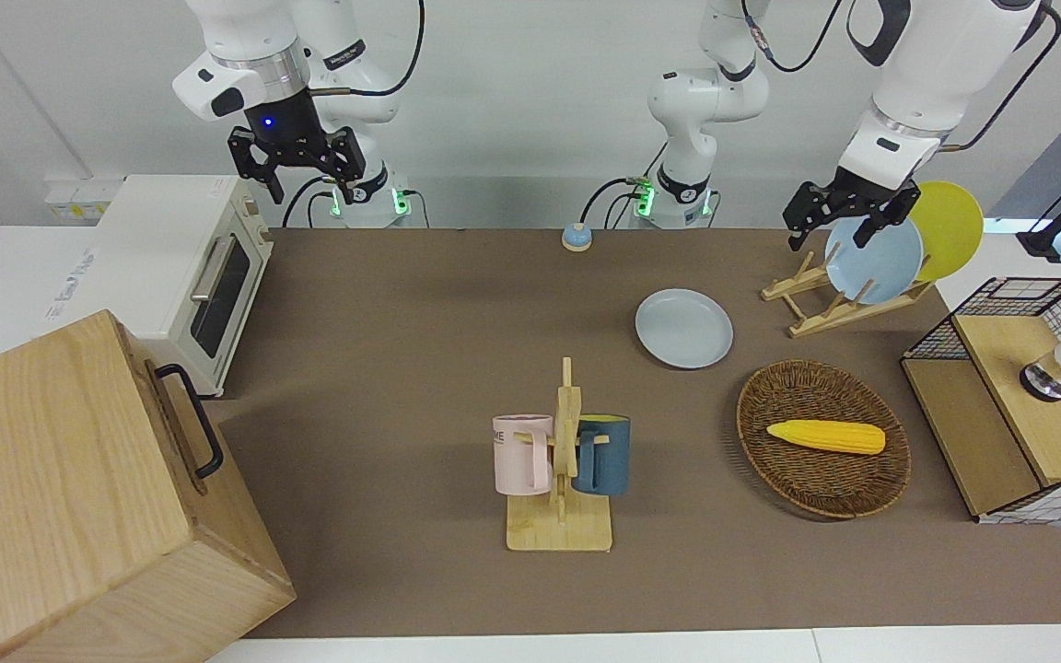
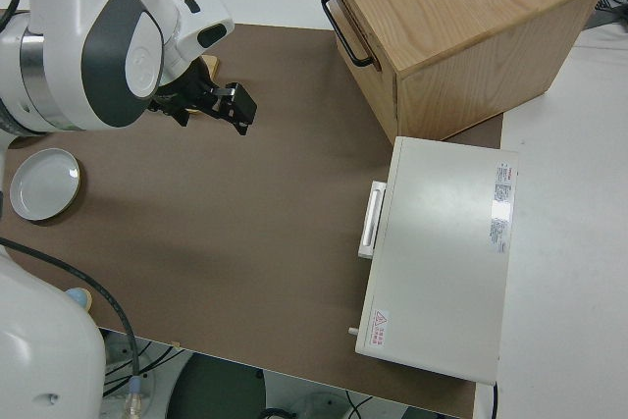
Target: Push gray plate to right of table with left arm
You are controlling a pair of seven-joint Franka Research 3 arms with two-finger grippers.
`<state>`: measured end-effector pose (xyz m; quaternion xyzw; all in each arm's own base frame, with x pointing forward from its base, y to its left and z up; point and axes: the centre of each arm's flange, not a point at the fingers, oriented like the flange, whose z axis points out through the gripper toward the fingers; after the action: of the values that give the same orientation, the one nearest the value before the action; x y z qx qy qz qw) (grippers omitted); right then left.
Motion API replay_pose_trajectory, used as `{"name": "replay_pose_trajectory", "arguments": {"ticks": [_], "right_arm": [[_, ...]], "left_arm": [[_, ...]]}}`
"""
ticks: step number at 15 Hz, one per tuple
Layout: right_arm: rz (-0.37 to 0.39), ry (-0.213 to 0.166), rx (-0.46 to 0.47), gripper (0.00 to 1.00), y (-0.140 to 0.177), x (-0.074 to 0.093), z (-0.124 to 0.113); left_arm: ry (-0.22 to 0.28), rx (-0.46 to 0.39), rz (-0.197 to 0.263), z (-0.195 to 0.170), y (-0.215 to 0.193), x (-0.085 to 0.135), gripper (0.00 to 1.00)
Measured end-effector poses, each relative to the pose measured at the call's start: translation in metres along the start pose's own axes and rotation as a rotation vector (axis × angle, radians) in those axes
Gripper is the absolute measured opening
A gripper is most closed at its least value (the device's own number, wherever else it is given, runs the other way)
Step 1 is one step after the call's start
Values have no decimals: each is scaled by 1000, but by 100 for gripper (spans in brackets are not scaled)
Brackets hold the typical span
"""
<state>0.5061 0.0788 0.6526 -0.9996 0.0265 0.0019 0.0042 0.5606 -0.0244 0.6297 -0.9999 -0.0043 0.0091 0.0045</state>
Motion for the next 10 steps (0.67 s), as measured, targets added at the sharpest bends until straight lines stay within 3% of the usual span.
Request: {"name": "replay_pose_trajectory", "arguments": {"ticks": [6, 10], "right_arm": [[0, 0, 0, 100, 0, 0, 0], [0, 0, 0, 100, 0, 0, 0]], "left_arm": [[-12, 0, 0, 5, 0, 1, 99], [-60, 2, -5, 26, -3, 4, 98]]}}
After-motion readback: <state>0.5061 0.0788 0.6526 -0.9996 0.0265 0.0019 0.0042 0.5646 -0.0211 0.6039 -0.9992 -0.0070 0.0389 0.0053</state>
